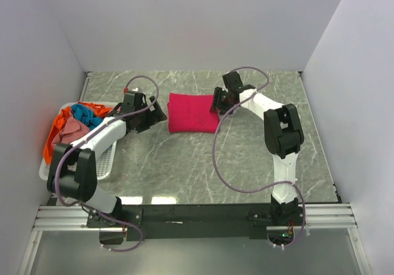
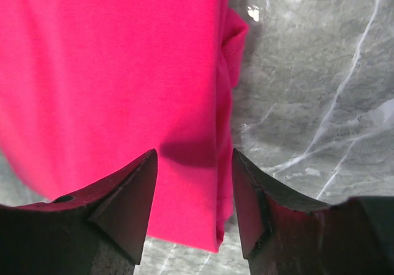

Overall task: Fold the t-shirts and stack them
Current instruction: Fold the tshirt, then neatly place the folded tshirt to the corner

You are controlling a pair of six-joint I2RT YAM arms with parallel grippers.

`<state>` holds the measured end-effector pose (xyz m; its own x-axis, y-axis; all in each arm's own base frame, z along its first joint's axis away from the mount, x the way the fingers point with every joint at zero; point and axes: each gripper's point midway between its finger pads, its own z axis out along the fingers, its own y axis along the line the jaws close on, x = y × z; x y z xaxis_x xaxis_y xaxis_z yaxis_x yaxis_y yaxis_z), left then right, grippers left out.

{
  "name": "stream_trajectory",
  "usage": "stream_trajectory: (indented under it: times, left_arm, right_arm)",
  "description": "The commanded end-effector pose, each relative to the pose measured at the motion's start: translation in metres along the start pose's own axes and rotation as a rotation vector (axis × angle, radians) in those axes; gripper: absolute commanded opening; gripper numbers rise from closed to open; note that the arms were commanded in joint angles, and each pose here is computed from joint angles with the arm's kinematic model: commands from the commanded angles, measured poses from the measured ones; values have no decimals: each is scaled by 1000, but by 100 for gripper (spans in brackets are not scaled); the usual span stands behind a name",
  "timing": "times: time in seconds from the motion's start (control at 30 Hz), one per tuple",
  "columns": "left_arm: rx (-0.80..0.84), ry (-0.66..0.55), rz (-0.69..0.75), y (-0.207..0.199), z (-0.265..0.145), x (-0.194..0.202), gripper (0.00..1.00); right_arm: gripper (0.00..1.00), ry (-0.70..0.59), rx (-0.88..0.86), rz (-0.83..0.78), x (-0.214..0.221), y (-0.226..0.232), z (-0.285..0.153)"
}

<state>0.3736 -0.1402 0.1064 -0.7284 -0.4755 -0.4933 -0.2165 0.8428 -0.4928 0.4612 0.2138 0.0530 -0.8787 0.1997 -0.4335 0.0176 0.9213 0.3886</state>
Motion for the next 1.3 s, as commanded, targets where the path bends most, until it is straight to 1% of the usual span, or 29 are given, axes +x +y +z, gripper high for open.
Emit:
stream_trajectory:
  times: [0.0, 0.1, 0.2, 0.27, 0.3, 0.33, 0.37, 0.4, 0.47, 0.5, 0.57, 0.73, 0.77, 0.83, 0.87, 1.07, 1.1, 1.17, 1.2, 1.27]
  left_arm:
    - [30, -74, -19, -8, -21, -10, 99]
    - [20, -88, -26, -5, -30, -9, 100]
    - [2, -98, -28, 1, -36, -7, 99]
    - [-6, -100, -29, 3, -40, -6, 100]
    - [-8, -97, -30, 4, -41, -5, 99]
    - [-9, -99, -29, 5, -42, -5, 100]
    - [-8, -98, -29, 5, -44, -4, 100]
    - [-7, -102, -30, 5, -45, -4, 99]
    - [1, -108, -33, 4, -50, -4, 99]
    - [-22, -126, -34, 8, -50, -7, 100]
    - [-29, -141, -31, 8, -53, -11, 99]
    - [-53, -151, -31, 11, -57, -13, 99]
    - [-56, -156, -34, 12, -57, -15, 99]
    - [-64, -161, -35, 13, -57, -15, 99]
    - [-70, -160, -35, 14, -56, -15, 99]
    - [-65, -160, -57, 8, -50, -21, 99]
    - [-55, -156, -60, 6, -49, -21, 99]
    - [-41, -154, -63, -1, -46, -25, 99]
    - [-40, -152, -63, -2, -45, -27, 99]
    - [-33, -151, -67, -7, -44, -31, 100]
  right_arm:
    - [58, 6, 73, -25, 6, -9, 8]
    - [56, 1, 128, -33, 10, -15, 13]
    - [54, 1, 142, -47, 12, -14, 12]
    - [48, 0, 143, -61, 12, -11, 12]
    - [43, 6, 148, -69, 14, -10, 13]
    - [26, 9, 153, -72, 15, -11, 16]
    - [22, 2, 153, -75, 13, -10, 16]
    - [14, 11, 162, -76, 15, -13, 20]
    - [12, 9, 172, -74, 12, -11, 21]
    - [5, 13, 173, -79, 13, -11, 24]
    - [0, -8, 184, -82, 5, -11, 24]
    - [0, -74, 277, -134, -30, -24, 12]
    - [0, -118, 305, -145, -46, -25, 6]
    - [0, -133, 343, -178, -58, -35, 0]
    - [0, -170, 374, -175, -74, -42, -7]
    - [0, -212, 512, -197, -106, -92, -28]
    - [0, -226, 554, -189, -114, -108, -33]
    - [0, -239, 575, -195, -124, -121, -39]
    - [0, -243, 592, -173, -132, -139, -43]
    - [0, -255, 601, -162, -141, -157, -47]
